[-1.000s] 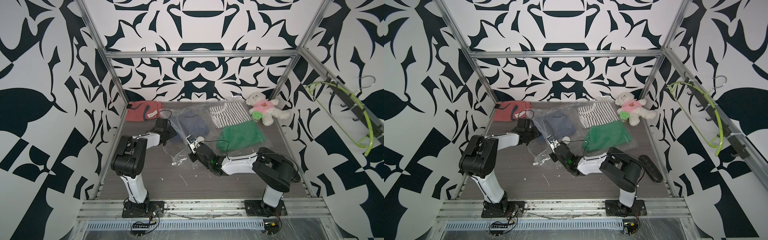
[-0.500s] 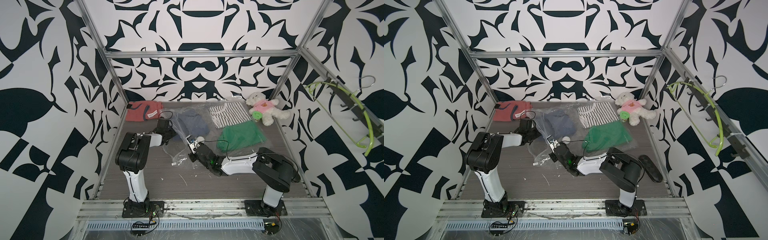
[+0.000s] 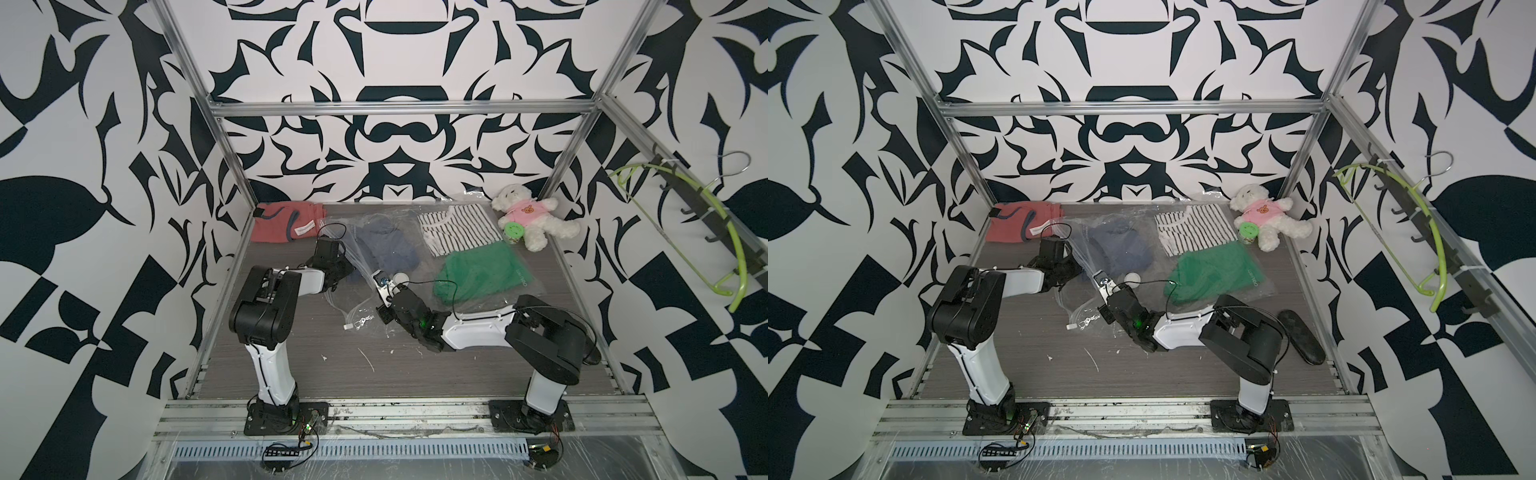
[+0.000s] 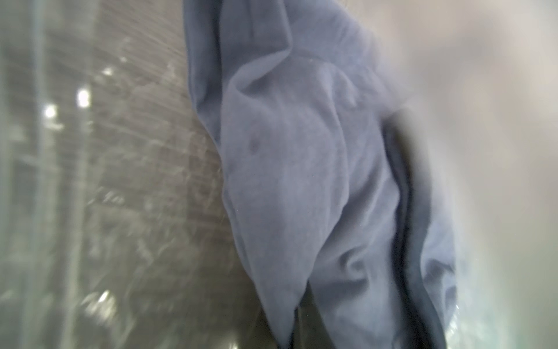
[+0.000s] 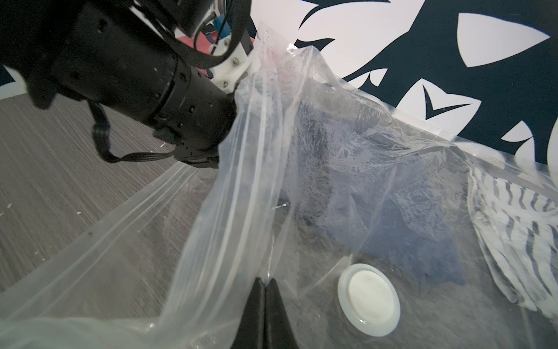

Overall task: Take the tank top out of the vacuum bag
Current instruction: Take out the tank top from the vacuum bag, then move the tank top to the center of the board.

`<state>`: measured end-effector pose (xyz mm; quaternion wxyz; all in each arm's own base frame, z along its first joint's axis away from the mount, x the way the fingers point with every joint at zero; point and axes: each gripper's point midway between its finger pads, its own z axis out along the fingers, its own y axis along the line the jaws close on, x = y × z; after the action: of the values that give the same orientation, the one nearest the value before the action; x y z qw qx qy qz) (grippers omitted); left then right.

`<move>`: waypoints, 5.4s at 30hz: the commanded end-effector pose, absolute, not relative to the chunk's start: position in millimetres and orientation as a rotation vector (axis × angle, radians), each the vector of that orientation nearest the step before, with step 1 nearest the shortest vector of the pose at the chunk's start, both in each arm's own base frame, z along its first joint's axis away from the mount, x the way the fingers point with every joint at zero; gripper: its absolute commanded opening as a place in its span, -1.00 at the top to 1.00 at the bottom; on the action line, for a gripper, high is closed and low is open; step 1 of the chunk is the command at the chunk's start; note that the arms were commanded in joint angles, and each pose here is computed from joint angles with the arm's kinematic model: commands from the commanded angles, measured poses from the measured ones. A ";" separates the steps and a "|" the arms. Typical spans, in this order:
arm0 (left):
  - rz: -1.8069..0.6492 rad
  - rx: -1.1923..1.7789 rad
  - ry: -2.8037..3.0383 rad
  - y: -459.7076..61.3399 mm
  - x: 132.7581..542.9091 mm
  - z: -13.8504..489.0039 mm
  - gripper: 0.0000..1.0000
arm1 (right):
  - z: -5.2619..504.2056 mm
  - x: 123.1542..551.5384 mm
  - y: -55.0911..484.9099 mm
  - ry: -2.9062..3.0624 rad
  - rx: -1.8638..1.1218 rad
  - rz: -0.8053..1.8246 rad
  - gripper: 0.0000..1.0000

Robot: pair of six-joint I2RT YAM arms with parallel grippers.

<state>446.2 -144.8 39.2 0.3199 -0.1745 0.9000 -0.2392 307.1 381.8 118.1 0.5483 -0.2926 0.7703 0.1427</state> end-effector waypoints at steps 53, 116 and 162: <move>-0.242 -0.908 2.529 -12.7 350.0 61.6 1.00 | 143.2 324.3 373.6 1.774 -0.596 0.223 0.83; -0.229 -1.116 2.504 10.2 343.5 17.2 0.05 | 144.6 325.8 369.5 1.776 -0.585 0.198 0.86; -0.119 -1.055 2.468 8.3 361.0 44.4 0.01 | 145.3 325.8 369.4 1.779 -0.584 0.198 0.87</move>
<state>363.8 8.9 58.6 0.2433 -0.3722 0.8950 -0.0355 318.8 367.0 123.0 0.5659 -0.2706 0.7744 0.0829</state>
